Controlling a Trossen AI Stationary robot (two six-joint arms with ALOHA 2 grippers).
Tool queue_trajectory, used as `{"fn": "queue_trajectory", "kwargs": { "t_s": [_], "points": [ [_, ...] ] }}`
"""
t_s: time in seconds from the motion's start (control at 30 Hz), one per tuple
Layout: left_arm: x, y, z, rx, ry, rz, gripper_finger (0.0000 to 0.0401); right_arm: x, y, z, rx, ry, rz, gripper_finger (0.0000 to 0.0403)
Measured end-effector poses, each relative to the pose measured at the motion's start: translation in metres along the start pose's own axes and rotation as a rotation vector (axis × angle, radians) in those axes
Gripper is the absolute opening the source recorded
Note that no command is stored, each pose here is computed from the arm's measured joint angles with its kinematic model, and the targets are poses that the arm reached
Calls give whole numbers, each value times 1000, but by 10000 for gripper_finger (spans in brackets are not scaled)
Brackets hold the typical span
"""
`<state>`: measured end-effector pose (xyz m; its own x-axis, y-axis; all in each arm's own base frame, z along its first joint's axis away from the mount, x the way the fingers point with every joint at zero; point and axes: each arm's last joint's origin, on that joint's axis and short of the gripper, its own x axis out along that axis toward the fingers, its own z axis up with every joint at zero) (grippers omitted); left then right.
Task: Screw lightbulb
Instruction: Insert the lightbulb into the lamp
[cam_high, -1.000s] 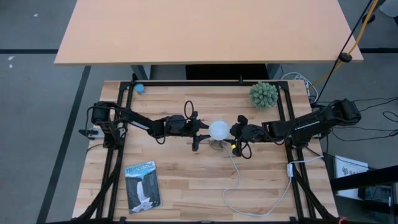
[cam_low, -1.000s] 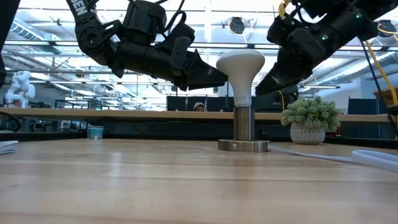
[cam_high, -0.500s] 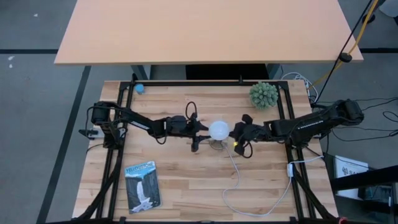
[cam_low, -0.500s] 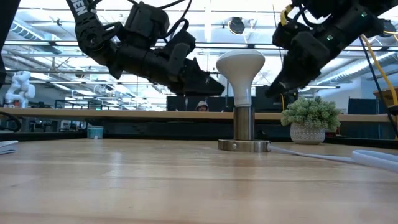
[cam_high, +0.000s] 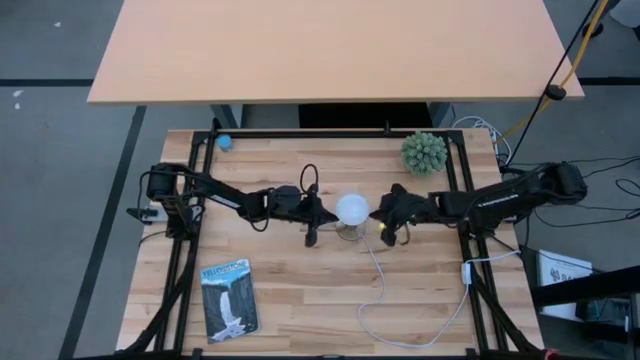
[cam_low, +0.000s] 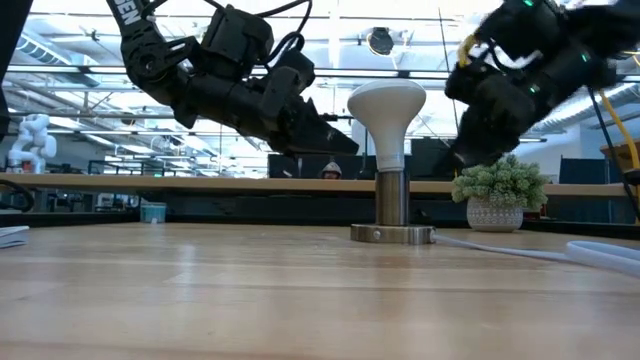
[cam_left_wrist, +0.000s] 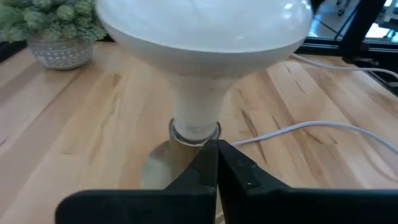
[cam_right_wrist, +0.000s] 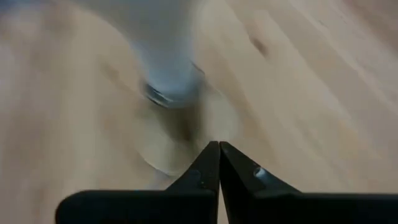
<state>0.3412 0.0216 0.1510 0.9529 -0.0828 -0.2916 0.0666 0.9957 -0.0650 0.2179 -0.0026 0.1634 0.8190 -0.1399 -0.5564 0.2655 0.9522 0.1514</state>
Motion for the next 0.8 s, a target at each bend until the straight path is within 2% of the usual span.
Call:
{"fn": "queue_trajectory", "kwargs": {
  "t_s": [0.07, 0.1, 0.2, 0.27, 0.4, 0.5, 0.57, 0.7, 0.8],
  "points": [
    [0, 0, 0, -3, 5, -16, 2, -2, -10, -12, 46, -142, 110, 1],
    [0, -1, -1, -8, 11, -21, 1, -4, -17, -20, 77, -202, 124, 0],
    [0, -1, -2, -32, 26, -21, 1, -12, -34, -44, 172, -285, 87, 0],
    [0, -1, -2, -31, 24, -21, 1, -15, -37, -51, 198, -310, 81, 0],
    [0, -1, -2, -37, 21, -40, 1, -15, -33, -37, 197, -367, 105, 0],
    [2, -2, -2, -52, -5, -67, 0, -8, -34, -32, 114, -297, 42, 0],
    [5, -1, -6, -53, -7, -70, 0, -4, -40, -33, 134, -244, -8, 0],
    [12, -1, -14, -77, -37, -100, 0, -2, -37, -20, 138, -279, 112, 0],
    [12, -3, -10, -61, -76, -108, 0, -1, -33, -14, 134, -288, 119, 0]
  ]
}}
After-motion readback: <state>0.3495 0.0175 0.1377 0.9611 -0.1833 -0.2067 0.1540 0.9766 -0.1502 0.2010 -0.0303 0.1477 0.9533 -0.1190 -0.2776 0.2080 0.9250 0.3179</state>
